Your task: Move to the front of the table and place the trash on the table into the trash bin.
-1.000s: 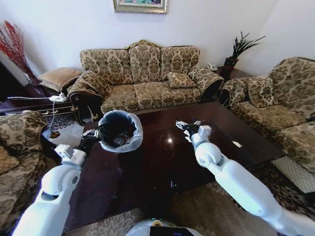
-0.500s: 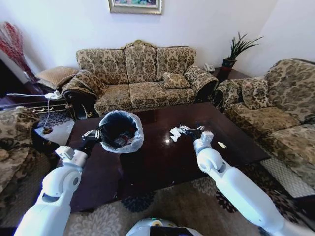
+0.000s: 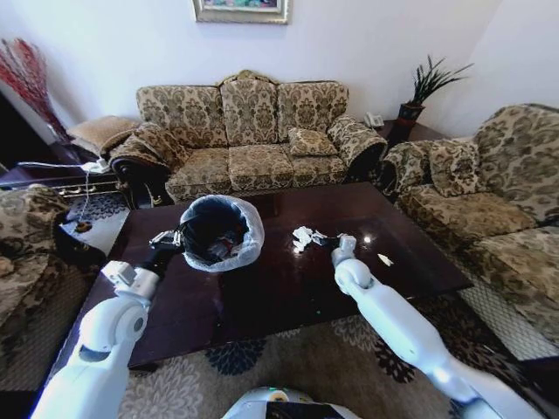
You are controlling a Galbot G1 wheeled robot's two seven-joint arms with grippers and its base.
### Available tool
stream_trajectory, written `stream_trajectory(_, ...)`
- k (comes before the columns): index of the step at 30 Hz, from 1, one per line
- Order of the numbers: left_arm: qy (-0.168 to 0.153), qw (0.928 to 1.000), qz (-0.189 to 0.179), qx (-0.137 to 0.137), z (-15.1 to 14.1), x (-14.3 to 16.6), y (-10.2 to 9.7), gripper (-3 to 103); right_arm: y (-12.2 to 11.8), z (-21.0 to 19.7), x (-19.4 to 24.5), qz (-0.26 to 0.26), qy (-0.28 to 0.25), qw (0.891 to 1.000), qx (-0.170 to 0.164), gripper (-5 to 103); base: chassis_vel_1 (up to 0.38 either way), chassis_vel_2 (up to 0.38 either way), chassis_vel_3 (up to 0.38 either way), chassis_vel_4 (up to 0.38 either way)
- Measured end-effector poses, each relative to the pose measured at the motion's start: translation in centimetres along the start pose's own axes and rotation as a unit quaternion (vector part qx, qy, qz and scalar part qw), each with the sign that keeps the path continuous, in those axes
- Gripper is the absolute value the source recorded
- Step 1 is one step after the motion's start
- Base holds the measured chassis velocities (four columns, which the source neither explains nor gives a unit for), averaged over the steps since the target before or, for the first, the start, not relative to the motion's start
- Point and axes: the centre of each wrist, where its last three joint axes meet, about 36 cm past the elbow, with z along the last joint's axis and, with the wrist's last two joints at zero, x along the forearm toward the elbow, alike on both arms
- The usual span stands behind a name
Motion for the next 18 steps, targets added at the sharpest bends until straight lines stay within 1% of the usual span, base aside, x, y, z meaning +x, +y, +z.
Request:
stream_trajectory(4, 0.001, 1.0000, 0.003, -0.001, 0.1, 0.0, -0.2, 2, -0.6, 1.2, -3.7, 0.013, 0.018, 1.000, 0.017, 100, 0.000, 0.000, 0.000, 0.000)
stream_trajectory(5, 0.001, 1.0000, 0.003, -0.001, 0.1, 0.0, -0.2, 2, -0.6, 1.2, -3.7, 0.013, 0.018, 1.000, 0.017, 100, 0.000, 0.000, 0.000, 0.000)
stream_trajectory(8, 0.002, 1.0000, 0.009, 0.003, 0.1, -0.1, -0.4, 2, -1.8, 1.9, -5.8, -0.006, 0.026, 1.000, 0.017, 100, 0.000, 0.000, 0.000, 0.000)
stream_trajectory(9, 0.002, 1.0000, 0.009, 0.003, 0.1, -0.1, -0.4, 2, -1.8, 1.9, -5.8, -0.006, 0.026, 1.000, 0.017, 100, 0.000, 0.000, 0.000, 0.000)
stream_trajectory(12, 0.003, 0.9997, 0.020, 0.009, -0.2, -0.4, -0.8, 2, -2.9, 2.0, -7.1, -0.018, 0.025, 0.999, 0.014, 100, 0.000, 0.000, 0.000, 0.000)
stream_trajectory(18, 0.004, 0.9996, 0.027, 0.012, -0.2, -0.5, -1.0, 2, -3.3, 1.6, -8.4, -0.032, 0.034, 0.999, 0.020, 100, 0.000, 0.000, 0.000, 0.000)
